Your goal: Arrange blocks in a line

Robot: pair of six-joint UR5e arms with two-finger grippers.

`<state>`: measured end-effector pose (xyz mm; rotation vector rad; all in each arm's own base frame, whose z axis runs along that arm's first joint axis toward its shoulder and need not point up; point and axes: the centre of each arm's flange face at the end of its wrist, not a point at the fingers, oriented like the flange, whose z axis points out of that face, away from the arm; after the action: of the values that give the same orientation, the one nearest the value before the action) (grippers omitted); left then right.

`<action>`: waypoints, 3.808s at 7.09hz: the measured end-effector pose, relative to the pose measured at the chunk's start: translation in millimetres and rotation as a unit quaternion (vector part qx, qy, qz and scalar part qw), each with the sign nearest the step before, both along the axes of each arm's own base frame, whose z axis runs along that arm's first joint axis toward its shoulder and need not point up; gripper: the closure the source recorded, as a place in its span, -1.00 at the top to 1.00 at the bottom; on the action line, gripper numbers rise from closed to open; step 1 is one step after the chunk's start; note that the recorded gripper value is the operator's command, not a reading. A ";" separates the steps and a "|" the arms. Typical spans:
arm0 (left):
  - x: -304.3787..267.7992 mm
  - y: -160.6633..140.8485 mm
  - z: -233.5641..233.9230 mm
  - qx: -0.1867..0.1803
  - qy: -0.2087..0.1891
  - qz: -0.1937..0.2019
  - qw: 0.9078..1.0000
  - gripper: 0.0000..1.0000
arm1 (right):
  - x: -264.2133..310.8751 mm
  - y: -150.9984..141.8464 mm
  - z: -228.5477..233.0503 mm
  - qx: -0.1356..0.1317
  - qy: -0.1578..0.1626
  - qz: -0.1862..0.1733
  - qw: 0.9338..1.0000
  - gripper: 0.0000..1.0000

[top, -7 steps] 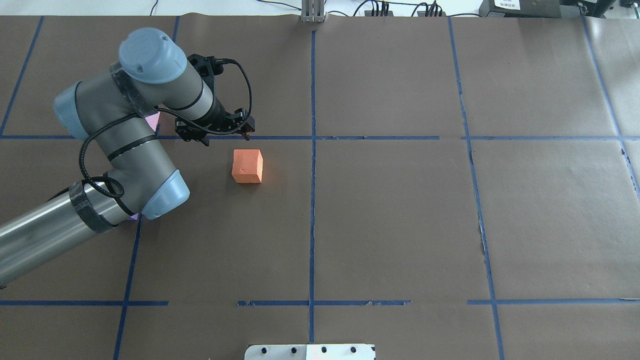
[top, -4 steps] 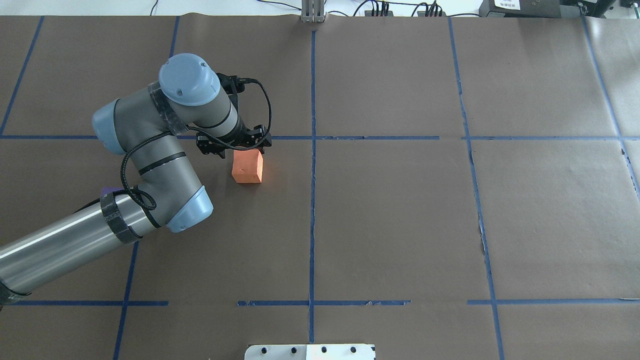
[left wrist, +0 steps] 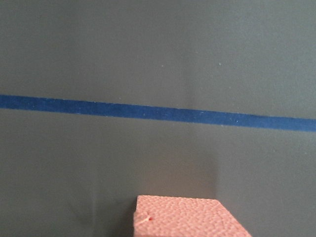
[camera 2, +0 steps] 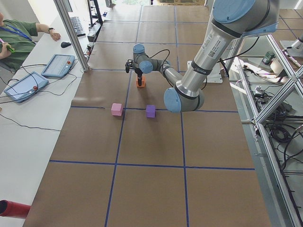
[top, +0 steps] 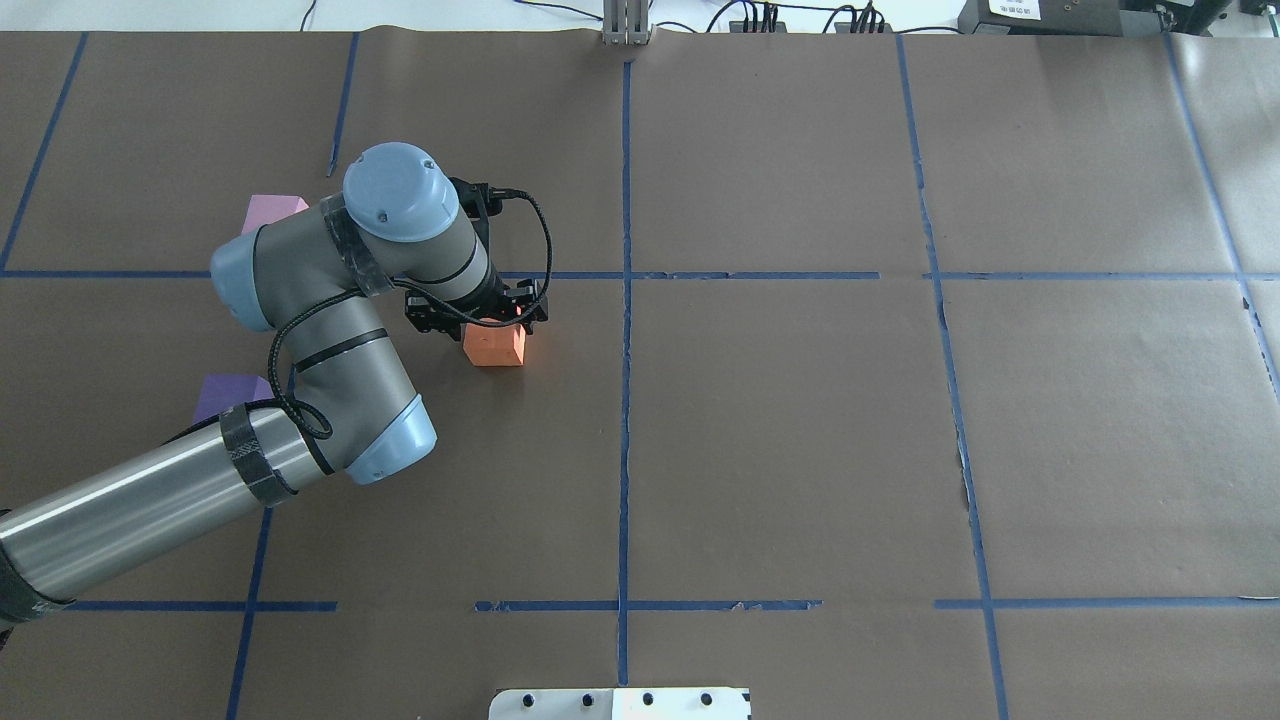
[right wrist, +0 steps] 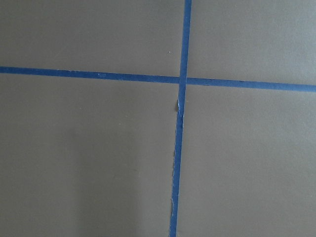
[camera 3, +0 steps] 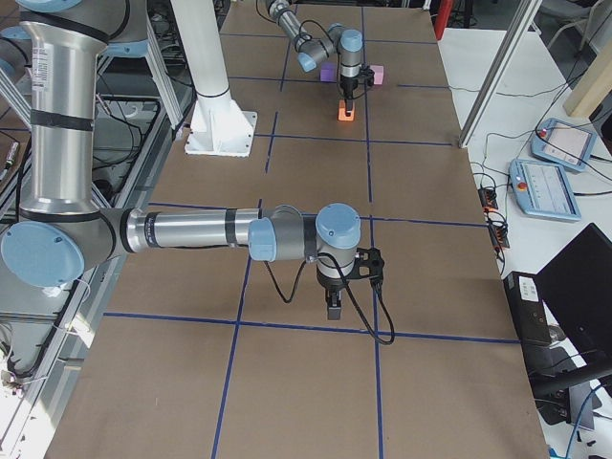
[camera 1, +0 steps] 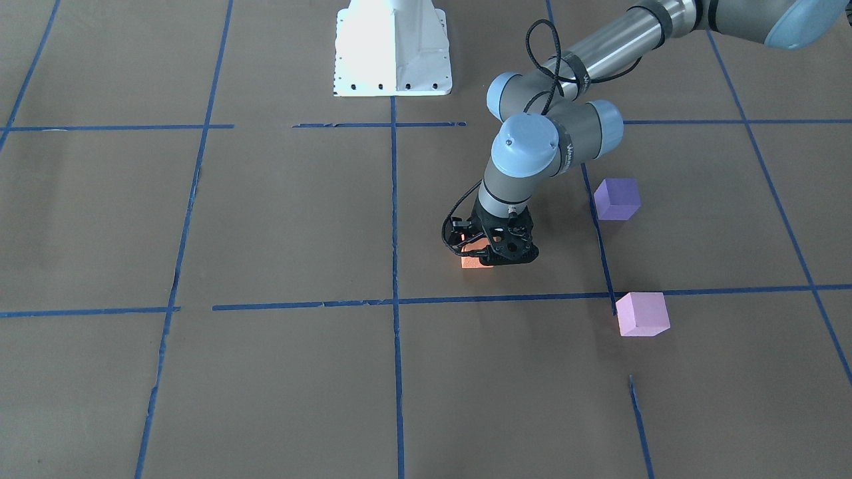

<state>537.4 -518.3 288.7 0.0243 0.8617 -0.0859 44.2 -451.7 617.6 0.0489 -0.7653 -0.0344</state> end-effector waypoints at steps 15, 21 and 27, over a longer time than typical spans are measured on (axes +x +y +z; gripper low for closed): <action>-194.8 -29.1 178.5 0.021 -0.050 0.056 0.997 1.00 | 0.0 0.0 0.2 0.000 0.000 0.000 1.000 1.00; -292.8 -64.4 153.5 0.069 -0.040 0.059 0.995 1.00 | 0.0 0.0 0.0 0.000 0.000 0.000 1.000 1.00; -580.6 -37.7 332.0 0.135 -0.087 0.170 0.972 1.00 | 0.1 0.0 0.1 0.000 0.000 0.000 1.000 1.00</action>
<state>-43.3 -556.0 620.7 0.1363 0.6858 0.3510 44.2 -451.7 617.7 0.0488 -0.7647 -0.0343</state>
